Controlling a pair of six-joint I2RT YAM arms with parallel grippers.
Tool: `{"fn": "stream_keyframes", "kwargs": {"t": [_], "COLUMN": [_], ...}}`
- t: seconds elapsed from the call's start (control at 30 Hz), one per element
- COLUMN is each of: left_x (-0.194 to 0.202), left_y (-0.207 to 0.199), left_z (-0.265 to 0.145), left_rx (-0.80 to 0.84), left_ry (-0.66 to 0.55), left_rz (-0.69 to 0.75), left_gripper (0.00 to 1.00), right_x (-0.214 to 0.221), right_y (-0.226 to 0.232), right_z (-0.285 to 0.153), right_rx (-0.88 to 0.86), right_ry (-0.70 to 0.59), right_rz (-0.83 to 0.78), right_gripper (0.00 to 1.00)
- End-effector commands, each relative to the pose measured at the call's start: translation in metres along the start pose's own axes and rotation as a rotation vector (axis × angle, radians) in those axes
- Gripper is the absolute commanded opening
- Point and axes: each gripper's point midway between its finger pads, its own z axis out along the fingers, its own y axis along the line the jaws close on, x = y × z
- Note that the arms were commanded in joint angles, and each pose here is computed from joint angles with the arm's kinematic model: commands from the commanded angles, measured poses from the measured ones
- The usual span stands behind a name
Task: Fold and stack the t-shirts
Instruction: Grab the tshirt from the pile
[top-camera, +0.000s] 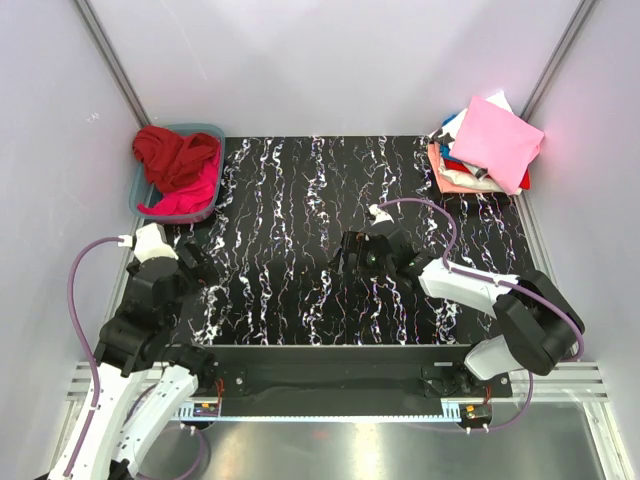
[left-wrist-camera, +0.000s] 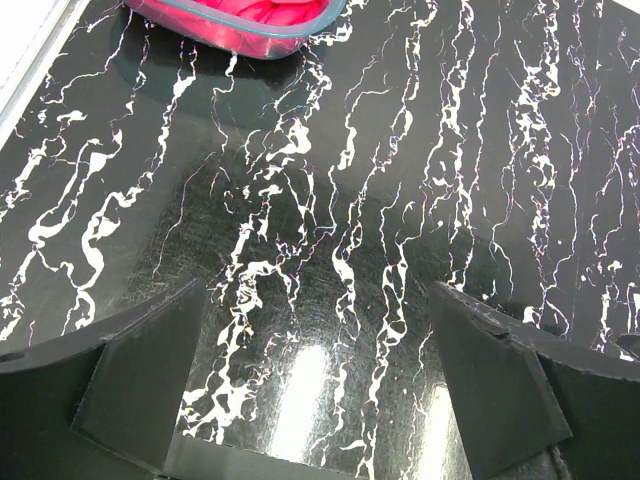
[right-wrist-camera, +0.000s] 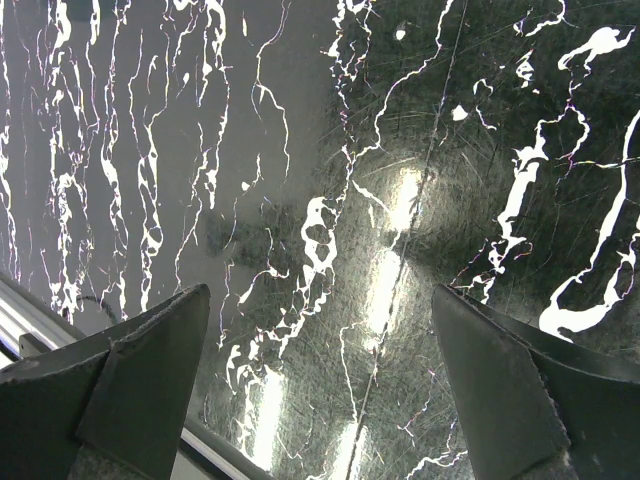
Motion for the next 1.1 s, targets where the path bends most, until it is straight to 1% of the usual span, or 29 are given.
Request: {"fn": "stream_keyframes", "kwargs": {"t": [0.0,0.1,0.27,0.43,0.47,0.57,0.6,0.67,0.7,0.77,0.8,0.87,0.9,0.97,1.0,1.07], "left_x": [-0.01,-0.008,-0.016,-0.045,-0.053,-0.071,-0.079,-0.09,-0.094,-0.105,-0.11,-0.121,-0.128,-0.14,-0.141,-0.143], "left_y": [0.001,0.0,-0.008,-0.009,-0.016,-0.021,-0.023,-0.026,-0.026,-0.029,-0.023,-0.02,-0.015,-0.012,-0.006,-0.001], "left_z": [0.001,0.002,0.005,0.015,0.023,0.039,0.053,0.071,0.091,0.12,0.131,0.149,0.164,0.182,0.2,0.22], "left_rx": [-0.016,-0.012,0.016,-0.084,-0.093,-0.146,-0.175,-0.183,-0.187,-0.195,-0.198,-0.194,-0.188,-0.185,-0.199,-0.21], "left_ry": [-0.041,-0.032,-0.034,-0.031,-0.021,-0.017,0.006,0.025,0.067,0.097,0.113,0.118,0.123,0.09,0.105,0.116], "left_rz": [-0.02,-0.014,0.068,0.136,0.159,0.195,0.202,0.184,0.17,0.145,0.098,0.048,0.016,0.0,0.0,0.003], "left_gripper": [0.99,0.99,0.99,0.99,0.99,0.99,0.99,0.99,0.99,0.99,0.99,0.99,0.99,0.99,0.99,0.99], "right_x": [-0.014,-0.015,-0.013,-0.012,-0.012,-0.012,-0.011,-0.01,-0.011,-0.011,-0.01,-0.01,-0.01,-0.01,-0.009,-0.008], "right_y": [0.019,0.019,0.019,0.019,0.019,0.019,0.019,0.019,0.019,0.019,0.02,0.02,0.021,0.021,0.021,0.021], "right_z": [-0.004,-0.004,-0.004,-0.002,-0.001,0.001,0.001,0.001,0.001,0.001,0.001,0.001,0.001,0.001,0.002,0.002], "right_rx": [-0.065,-0.067,-0.07,-0.065,-0.063,-0.06,-0.058,-0.059,-0.059,-0.062,-0.065,-0.065,-0.07,-0.072,-0.072,-0.073], "right_ry": [-0.045,-0.046,-0.037,-0.025,-0.025,-0.019,-0.017,-0.012,-0.012,-0.014,-0.011,-0.011,-0.009,-0.007,-0.005,0.0], "right_rz": [-0.017,-0.018,-0.021,-0.019,-0.02,-0.019,-0.02,-0.019,-0.018,-0.022,-0.023,-0.023,-0.023,-0.025,-0.025,-0.029], "right_gripper": [1.0,1.0,1.0,1.0,1.0,1.0,1.0,1.0,1.0,1.0,1.0,1.0,1.0,1.0,1.0,1.0]}}
